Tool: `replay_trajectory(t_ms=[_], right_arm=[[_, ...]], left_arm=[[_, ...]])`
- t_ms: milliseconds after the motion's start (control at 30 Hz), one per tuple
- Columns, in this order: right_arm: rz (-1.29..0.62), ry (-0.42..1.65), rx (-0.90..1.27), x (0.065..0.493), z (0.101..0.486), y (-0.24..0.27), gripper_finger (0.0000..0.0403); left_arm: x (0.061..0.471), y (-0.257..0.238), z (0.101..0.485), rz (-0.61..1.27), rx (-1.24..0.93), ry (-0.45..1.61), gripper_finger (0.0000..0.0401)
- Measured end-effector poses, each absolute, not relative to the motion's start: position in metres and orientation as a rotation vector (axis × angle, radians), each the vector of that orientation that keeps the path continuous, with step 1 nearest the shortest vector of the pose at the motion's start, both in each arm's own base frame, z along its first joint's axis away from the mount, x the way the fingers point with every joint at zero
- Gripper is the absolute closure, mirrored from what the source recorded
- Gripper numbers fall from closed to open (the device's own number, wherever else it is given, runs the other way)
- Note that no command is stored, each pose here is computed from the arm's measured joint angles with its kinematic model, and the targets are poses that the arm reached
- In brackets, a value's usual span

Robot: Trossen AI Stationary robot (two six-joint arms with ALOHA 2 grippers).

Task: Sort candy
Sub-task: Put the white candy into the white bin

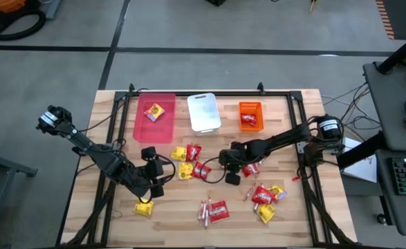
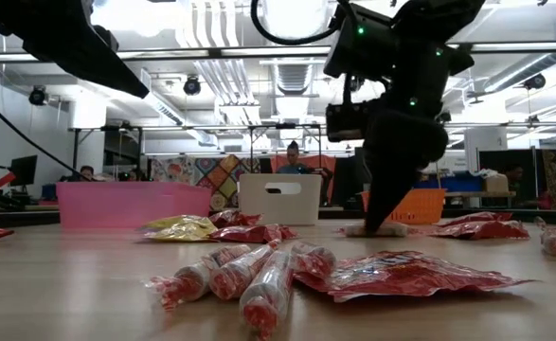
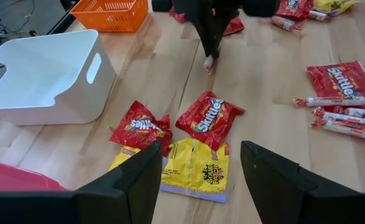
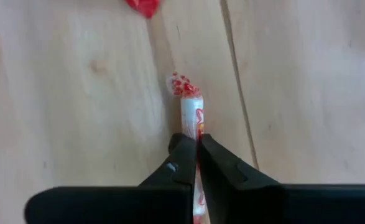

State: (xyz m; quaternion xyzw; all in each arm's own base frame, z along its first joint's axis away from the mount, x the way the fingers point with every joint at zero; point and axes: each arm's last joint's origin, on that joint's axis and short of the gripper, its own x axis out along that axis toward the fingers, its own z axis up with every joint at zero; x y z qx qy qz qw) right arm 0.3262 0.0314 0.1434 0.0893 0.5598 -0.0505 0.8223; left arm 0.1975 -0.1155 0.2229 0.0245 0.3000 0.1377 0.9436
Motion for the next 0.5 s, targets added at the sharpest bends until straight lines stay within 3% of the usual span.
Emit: replay_trajectory(t_ms=[300, 500], right_arm=[[-0.052, 1.036, 0.089, 0.347, 0.212, 0.012, 0.0396], [-0.066, 0.896, -0.033, 0.368, 0.257, -0.031, 0.0395]], left_arm=[[0.191, -0.111, 0.226, 0.280, 0.063, 0.637, 0.0200], [0.176, -0.101, 0.236, 0.300, 0.037, 0.640, 0.0200]])
